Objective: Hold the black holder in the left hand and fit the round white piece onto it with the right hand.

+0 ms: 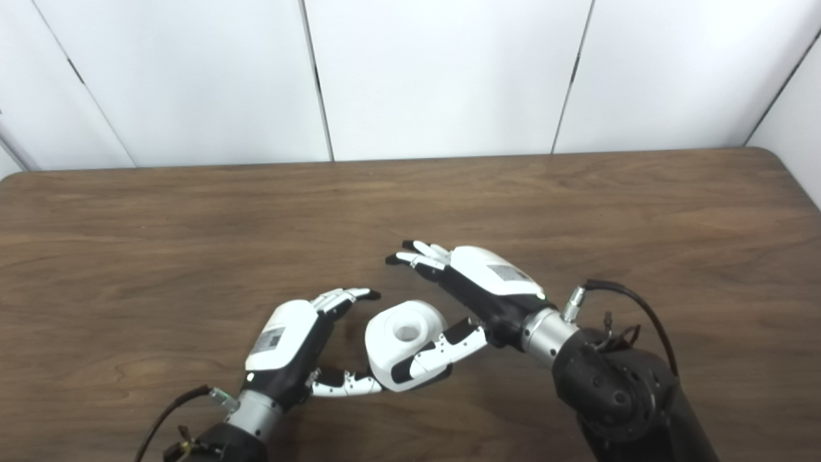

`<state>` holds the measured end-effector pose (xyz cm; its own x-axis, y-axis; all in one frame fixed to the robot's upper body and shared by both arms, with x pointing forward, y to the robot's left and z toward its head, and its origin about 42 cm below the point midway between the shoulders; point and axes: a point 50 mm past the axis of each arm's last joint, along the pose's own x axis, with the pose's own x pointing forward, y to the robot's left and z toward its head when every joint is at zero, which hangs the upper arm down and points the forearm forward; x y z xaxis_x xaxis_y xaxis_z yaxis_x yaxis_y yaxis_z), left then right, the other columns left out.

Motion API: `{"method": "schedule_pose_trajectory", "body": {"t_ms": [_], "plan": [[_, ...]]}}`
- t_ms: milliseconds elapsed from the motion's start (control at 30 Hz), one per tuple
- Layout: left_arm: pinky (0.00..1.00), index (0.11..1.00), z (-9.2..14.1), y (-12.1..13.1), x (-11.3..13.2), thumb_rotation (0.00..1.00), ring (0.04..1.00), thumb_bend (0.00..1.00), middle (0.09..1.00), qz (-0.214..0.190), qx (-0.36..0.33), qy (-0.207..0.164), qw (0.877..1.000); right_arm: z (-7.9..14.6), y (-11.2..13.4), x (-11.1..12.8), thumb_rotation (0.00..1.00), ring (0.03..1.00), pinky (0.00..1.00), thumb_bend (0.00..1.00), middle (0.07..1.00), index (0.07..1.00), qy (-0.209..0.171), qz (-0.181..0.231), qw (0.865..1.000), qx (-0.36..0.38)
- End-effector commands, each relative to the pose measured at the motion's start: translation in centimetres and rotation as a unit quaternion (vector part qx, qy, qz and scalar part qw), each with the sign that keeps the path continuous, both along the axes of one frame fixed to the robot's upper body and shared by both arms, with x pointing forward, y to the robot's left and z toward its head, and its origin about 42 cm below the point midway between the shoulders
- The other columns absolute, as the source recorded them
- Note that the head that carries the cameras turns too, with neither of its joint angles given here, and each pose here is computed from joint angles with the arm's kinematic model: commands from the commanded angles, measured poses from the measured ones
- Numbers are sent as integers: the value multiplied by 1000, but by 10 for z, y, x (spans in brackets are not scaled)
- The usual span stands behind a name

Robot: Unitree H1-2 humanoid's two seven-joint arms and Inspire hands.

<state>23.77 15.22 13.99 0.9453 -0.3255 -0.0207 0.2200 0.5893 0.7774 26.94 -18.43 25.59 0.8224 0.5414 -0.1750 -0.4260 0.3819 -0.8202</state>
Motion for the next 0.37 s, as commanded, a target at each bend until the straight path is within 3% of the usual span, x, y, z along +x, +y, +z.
{"method": "schedule_pose_trajectory", "body": {"t_ms": [0, 333], "plan": [[771, 832, -11, 7, -8, 241, 871, 935, 847, 5, -4, 55, 998, 19, 0, 0, 553, 1000, 1000, 1000, 1000, 941, -30, 4, 1000, 3], [805, 894, 31, 38, -15, 253, 908, 901, 900, -3, -84, 94, 992, 34, -14, -2, 528, 1000, 1000, 1000, 1000, 965, -28, -4, 1000, -2]]}}
